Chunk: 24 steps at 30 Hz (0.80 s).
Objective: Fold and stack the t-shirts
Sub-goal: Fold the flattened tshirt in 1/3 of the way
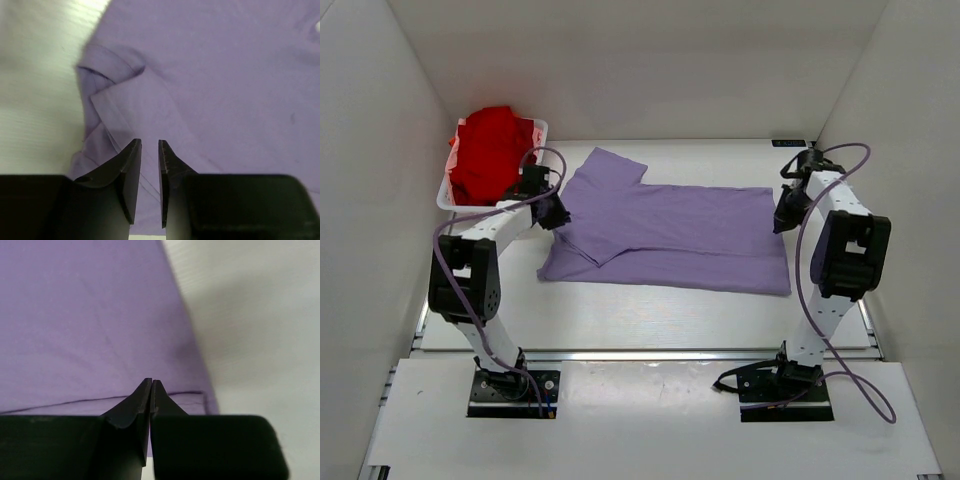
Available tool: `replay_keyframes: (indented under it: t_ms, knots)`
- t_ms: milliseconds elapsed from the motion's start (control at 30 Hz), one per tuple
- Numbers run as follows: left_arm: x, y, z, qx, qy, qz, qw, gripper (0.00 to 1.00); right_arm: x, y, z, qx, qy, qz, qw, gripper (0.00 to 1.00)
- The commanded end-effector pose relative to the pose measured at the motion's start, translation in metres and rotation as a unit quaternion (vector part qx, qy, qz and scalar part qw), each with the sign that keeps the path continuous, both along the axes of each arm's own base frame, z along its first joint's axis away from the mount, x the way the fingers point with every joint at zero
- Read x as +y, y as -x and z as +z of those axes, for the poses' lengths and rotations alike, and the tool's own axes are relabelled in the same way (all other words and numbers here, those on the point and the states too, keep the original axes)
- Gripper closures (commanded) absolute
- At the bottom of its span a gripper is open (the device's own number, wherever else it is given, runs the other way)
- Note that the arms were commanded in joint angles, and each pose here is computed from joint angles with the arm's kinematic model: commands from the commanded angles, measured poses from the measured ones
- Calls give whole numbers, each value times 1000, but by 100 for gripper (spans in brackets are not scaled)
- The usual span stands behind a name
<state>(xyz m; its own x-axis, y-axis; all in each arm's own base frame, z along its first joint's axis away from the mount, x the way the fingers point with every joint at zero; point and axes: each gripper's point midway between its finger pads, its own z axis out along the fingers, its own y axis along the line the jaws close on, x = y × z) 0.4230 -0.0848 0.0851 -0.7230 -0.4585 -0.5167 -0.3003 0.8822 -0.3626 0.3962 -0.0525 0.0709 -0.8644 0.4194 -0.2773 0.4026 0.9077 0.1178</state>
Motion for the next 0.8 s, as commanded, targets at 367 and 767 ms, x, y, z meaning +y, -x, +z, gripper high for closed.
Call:
replay_keyframes:
  t_ms: [367, 767]
  knots:
    - [-20, 94, -81, 139, -18, -54, 989, 71, 54, 37, -53, 63, -67, 39, 995, 100]
    - [-1, 111, -63, 122, -19, -58, 991, 63, 63, 75, -63, 92, -74, 41, 992, 100]
